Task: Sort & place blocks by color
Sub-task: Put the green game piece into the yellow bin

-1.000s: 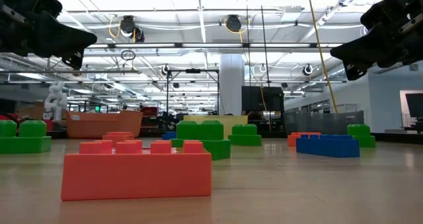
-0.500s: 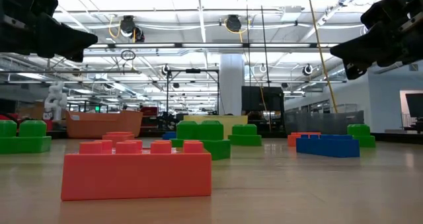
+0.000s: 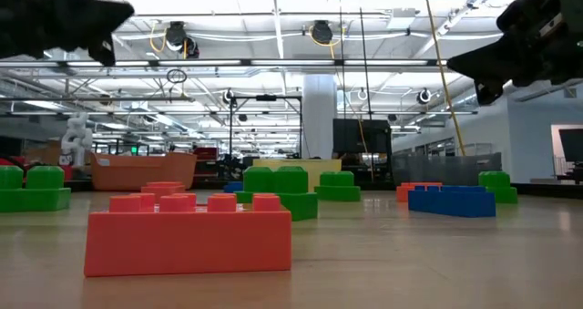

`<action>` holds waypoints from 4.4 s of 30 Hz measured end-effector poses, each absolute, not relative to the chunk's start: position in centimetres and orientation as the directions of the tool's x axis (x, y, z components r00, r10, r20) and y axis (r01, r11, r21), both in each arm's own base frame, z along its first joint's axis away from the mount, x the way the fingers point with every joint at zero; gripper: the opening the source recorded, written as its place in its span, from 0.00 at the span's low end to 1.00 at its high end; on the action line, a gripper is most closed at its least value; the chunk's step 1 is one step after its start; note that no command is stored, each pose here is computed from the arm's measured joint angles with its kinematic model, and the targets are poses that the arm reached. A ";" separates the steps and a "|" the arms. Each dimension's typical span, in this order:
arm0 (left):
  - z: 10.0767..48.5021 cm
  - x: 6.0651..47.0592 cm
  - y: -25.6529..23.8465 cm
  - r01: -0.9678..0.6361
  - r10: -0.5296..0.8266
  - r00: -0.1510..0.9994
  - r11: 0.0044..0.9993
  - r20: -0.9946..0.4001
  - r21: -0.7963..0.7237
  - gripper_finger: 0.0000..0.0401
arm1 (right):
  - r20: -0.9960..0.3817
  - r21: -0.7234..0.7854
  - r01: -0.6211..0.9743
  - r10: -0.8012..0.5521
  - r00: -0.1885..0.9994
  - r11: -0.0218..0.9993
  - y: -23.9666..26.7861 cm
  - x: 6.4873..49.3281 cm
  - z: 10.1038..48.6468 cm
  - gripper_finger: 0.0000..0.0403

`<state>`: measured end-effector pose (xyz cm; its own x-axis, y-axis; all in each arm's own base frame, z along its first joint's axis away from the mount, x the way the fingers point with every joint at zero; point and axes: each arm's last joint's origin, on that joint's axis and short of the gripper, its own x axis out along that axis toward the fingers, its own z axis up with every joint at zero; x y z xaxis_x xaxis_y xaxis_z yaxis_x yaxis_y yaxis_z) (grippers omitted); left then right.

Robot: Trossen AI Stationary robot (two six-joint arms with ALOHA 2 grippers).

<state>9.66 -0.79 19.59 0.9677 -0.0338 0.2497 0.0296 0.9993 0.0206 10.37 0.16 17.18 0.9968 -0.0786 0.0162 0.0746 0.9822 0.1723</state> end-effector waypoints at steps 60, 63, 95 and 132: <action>24.2 26.9 -0.9 -0.285 0.426 0.804 0.888 -0.414 0.361 0.61 | -0.923 0.022 0.511 -0.180 0.341 0.859 -2.2 15.9 21.1 0.72; 24.4 27.2 -0.3 -0.322 0.449 0.808 0.879 -0.382 0.351 0.71 | -0.943 0.017 0.583 -0.181 0.279 0.813 -2.2 15.3 20.9 0.73; 24.8 27.4 0.1 -0.380 0.462 0.817 0.881 -0.344 0.282 0.78 | -0.991 -0.127 0.762 -0.121 -0.065 0.635 -3.5 17.4 15.1 0.69; 24.5 27.3 0.1 -0.382 0.463 0.803 0.883 -0.375 0.273 0.78 | -0.610 -0.232 0.319 -0.393 0.688 0.919 -7.3 25.9 21.9 0.28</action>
<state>27.28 0.13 24.46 0.8029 0.4629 -0.3755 -0.3816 0.8832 0.2728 25.90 -7.35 21.85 0.6883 -0.3926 -0.6101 0.3188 0.9191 -0.2317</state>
